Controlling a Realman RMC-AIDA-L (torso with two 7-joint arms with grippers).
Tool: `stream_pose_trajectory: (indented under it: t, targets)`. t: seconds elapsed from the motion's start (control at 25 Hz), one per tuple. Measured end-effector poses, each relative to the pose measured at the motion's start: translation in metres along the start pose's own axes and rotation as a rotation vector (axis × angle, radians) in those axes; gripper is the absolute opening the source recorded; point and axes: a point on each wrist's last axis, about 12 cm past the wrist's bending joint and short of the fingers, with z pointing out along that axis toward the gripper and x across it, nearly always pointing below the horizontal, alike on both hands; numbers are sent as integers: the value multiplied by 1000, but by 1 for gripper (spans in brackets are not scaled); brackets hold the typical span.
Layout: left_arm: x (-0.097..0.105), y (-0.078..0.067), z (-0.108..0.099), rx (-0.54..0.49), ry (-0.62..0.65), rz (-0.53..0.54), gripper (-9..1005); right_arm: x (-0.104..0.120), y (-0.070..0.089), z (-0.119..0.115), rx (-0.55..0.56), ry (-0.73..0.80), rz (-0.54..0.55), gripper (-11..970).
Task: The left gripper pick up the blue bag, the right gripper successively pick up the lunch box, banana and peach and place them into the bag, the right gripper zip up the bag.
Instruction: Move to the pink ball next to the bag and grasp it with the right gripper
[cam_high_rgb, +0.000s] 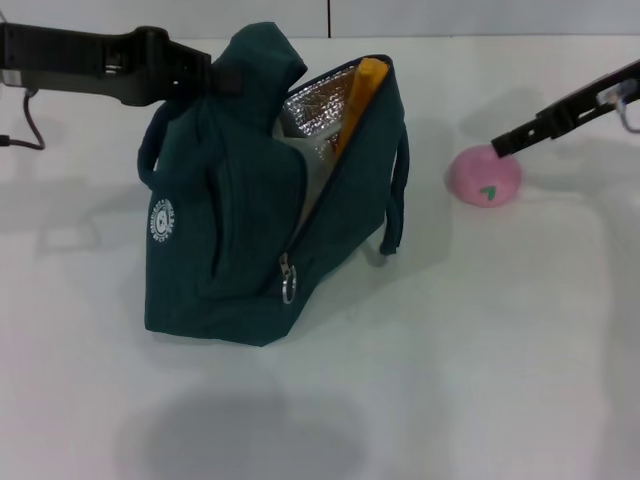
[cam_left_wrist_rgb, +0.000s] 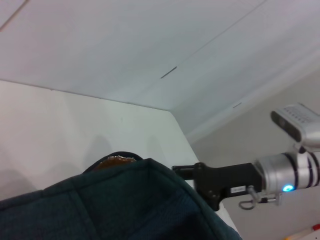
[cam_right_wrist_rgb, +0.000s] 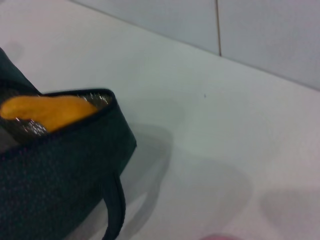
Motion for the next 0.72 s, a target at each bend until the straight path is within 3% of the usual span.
stream_pose_trajectory:
  t: [0.28, 0.72]
  targets:
    - [0, 0, 1, 2, 1, 3, 75, 2, 10, 29, 21, 38, -31, 818]
    - [0, 0, 1, 3, 1, 7, 76, 9, 10, 45, 71, 53, -55, 801]
